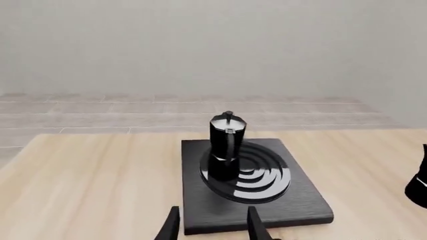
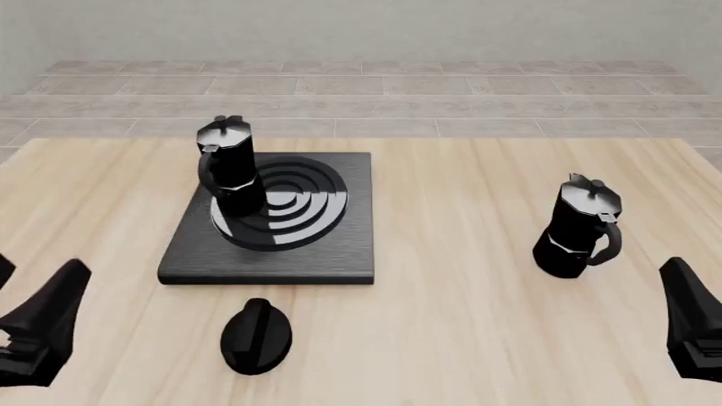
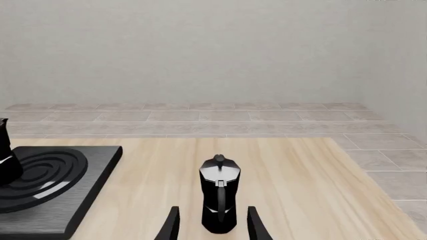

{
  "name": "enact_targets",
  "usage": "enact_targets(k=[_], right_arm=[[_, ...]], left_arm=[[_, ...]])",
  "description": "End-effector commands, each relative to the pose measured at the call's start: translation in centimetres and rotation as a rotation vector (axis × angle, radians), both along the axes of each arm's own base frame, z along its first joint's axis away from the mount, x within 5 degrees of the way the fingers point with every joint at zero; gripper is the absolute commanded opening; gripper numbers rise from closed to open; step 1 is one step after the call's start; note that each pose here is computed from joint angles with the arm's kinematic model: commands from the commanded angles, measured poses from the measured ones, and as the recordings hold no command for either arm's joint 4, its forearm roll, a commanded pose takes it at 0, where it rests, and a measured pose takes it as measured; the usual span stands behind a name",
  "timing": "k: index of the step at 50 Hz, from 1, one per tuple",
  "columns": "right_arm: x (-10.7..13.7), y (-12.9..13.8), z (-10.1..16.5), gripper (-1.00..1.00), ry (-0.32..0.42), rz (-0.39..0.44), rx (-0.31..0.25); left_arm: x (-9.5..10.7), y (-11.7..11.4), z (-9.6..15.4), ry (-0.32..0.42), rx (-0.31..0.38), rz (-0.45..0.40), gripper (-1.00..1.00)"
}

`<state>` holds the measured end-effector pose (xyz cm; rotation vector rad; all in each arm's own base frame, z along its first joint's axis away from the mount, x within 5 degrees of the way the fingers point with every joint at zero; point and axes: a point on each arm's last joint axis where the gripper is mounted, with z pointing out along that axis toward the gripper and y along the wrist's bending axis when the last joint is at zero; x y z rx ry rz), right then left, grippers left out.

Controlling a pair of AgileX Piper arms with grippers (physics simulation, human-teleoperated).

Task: Put both moka pots on the stove.

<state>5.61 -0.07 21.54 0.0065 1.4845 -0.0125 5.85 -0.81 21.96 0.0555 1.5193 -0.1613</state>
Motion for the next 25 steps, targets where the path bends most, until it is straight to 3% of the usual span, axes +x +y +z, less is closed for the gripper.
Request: enact_targets(k=[1, 2, 4, 6, 7, 9, 11, 13, 16, 25], right_arm=[[0.0, 0.0, 0.0, 1.00, 0.002, -0.007, -0.004], [0.1, -0.1, 0.0, 1.00, 0.010, -0.009, -0.005], [0.1, 0.0, 0.6, 1.00, 0.005, -0.003, 0.051], [0.1, 0.0, 0.9, 1.00, 0.003, -0.004, 0.041], [-0.1, 0.0, 1.8, 1.00, -0.012, 0.006, -0.014], [0.2, 0.0, 2.5, 1.00, 0.004, -0.002, 0.052], [0.3, 0.0, 3.2, 1.00, 0.009, 0.008, 0.031], [1.2, 0.0, 3.2, 1.00, 0.058, 0.007, 0.037], [1.5, 0.1, 3.9, 1.00, 0.072, 0.017, 0.005], [3.5, 0.3, 5.5, 1.00, 0.213, 0.038, 0.039]], left_arm=[[-0.3, 0.1, -0.7, -0.039, 0.060, 0.015, 1.00], [-0.3, 0.1, -0.6, -0.040, 0.060, 0.015, 1.00], [-0.3, 0.1, -0.6, -0.039, 0.059, 0.015, 1.00], [-0.3, 0.1, -0.6, -0.039, 0.059, 0.015, 1.00], [-0.3, 0.1, -0.6, -0.039, 0.059, 0.015, 1.00], [-0.3, 0.1, -0.6, -0.039, 0.059, 0.015, 1.00], [-0.3, 0.1, -0.6, -0.039, 0.059, 0.015, 1.00], [-0.3, 0.1, -0.6, -0.039, 0.059, 0.015, 1.00], [-0.3, 0.1, -0.6, -0.038, 0.059, 0.015, 1.00], [-0.3, 0.1, -0.6, -0.041, 0.062, 0.020, 1.00]])
